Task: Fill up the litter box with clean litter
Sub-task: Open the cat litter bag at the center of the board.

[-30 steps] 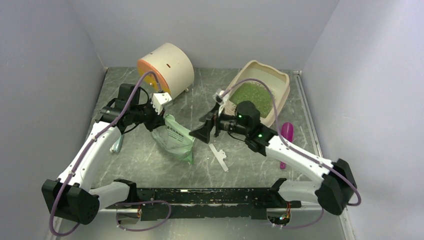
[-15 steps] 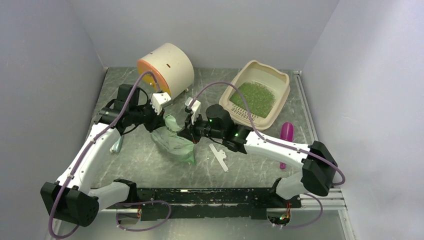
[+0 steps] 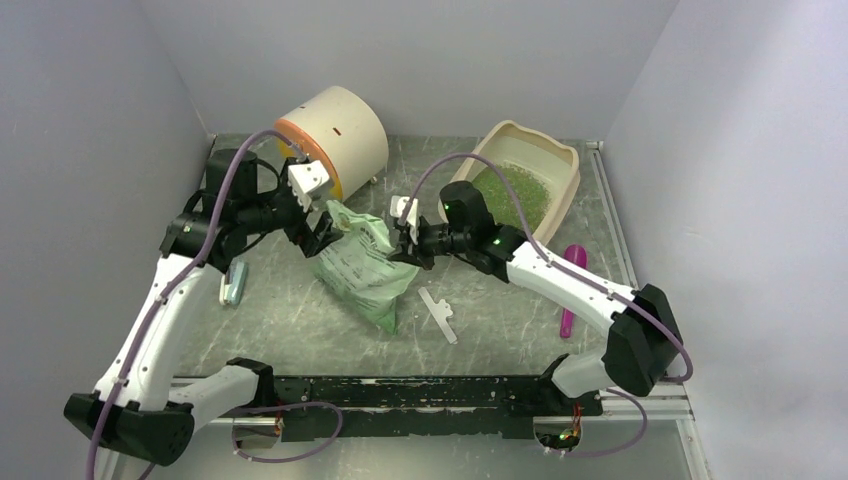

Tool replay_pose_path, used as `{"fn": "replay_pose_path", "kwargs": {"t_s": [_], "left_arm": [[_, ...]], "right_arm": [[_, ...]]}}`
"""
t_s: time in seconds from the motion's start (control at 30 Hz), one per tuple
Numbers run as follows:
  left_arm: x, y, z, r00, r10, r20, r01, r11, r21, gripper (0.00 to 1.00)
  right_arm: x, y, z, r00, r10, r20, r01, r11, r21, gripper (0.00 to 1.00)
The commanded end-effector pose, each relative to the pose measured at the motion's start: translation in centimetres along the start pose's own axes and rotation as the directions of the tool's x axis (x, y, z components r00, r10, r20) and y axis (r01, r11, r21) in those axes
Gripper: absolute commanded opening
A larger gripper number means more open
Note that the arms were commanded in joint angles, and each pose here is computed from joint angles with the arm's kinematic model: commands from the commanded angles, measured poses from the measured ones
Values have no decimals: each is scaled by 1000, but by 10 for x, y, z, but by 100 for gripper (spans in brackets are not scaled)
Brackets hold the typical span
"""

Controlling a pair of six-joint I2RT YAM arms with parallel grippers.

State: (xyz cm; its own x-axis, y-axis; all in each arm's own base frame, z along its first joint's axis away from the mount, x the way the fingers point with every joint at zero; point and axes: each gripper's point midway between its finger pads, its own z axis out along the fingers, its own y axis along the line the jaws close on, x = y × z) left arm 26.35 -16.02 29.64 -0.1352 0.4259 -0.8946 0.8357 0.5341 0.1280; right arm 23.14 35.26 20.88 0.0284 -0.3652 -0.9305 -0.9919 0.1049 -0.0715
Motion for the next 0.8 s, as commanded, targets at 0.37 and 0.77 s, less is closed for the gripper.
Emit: {"fn": "replay_pose_path", "kwargs": {"t_s": [0.37, 0.77], "left_arm": [[-15, 52, 1, 999, -8, 43, 6, 999, 32, 97], [20, -19, 41, 994, 102, 28, -100, 820, 563, 97]], "right_arm": [[-91, 47, -36, 856, -435, 280, 509, 804, -307, 0], [-73, 62, -41, 866, -428, 260, 498, 789, -360, 0]]}}
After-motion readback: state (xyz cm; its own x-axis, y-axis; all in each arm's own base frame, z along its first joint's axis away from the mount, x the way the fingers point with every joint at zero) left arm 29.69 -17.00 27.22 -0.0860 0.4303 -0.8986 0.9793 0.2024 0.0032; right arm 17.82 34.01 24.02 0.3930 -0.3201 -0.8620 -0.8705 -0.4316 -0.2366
